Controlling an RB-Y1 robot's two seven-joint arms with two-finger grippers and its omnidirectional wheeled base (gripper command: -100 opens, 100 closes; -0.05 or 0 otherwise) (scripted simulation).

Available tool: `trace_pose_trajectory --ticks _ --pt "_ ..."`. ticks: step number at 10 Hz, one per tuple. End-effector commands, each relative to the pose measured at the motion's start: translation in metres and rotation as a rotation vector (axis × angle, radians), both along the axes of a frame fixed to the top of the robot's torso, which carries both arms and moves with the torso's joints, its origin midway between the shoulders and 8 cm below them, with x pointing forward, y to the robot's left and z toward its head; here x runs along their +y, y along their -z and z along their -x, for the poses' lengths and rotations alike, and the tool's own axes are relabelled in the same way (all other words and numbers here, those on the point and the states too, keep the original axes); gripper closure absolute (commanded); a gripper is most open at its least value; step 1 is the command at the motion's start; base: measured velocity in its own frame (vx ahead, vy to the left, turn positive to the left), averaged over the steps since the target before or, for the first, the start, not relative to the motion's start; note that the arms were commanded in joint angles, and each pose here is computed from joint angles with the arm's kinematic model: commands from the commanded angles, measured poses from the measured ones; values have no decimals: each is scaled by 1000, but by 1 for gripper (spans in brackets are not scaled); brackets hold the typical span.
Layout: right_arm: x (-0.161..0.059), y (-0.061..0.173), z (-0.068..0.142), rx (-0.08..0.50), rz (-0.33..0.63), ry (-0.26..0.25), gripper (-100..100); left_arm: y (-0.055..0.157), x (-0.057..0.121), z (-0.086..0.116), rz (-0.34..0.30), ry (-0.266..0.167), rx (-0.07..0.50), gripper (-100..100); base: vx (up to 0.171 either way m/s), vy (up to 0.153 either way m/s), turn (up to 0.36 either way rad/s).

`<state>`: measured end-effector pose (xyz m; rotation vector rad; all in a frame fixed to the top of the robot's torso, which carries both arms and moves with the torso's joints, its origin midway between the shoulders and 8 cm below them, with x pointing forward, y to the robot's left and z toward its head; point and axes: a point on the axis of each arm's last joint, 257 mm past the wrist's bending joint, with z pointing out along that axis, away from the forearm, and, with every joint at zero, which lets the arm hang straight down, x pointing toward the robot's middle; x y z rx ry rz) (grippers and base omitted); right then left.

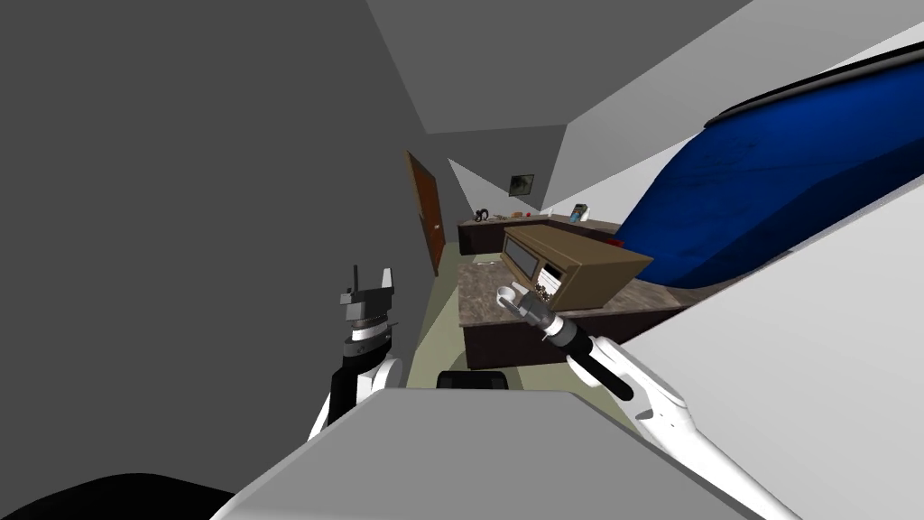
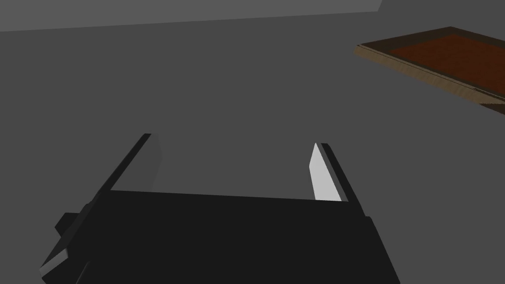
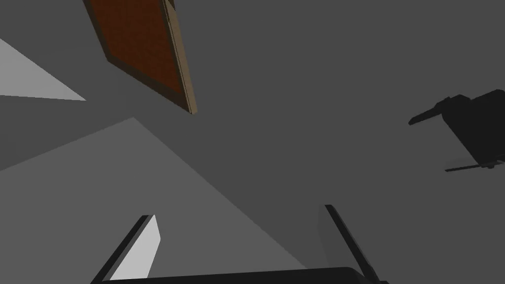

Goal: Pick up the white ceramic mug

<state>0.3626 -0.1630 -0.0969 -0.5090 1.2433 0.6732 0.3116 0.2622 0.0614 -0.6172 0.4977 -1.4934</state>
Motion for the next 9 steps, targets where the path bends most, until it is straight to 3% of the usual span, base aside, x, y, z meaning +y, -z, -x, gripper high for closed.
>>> trace_pose_trajectory --ticks 1,2,4,5,6,7,9 --pt "-7 20 -3 0 106 4 -100 0 0 0 0 0 0 0 13 49 69" --pt "-8 20 -3 0 110 2 -100 0 0 0 0 0 0 0 9 40 22" --pt "-23 56 -9 2 285 11 -100 0 0 0 0 0 0 0 -4 74 75" --pt "-25 58 -8 3 300 6 -100 0 0 0 0 0 0 0 5 67 26" --pt "-36 76 -11 5 392 9 -100 0 0 0 0 0 0 0 9 60 62" --pt "-36 76 -11 5 396 8 -100 0 0 0 0 0 0 0 6 43 29" --pt "-61 107 -15 3 573 10 -100 0 0 0 0 0 0 0 -2 63 79"
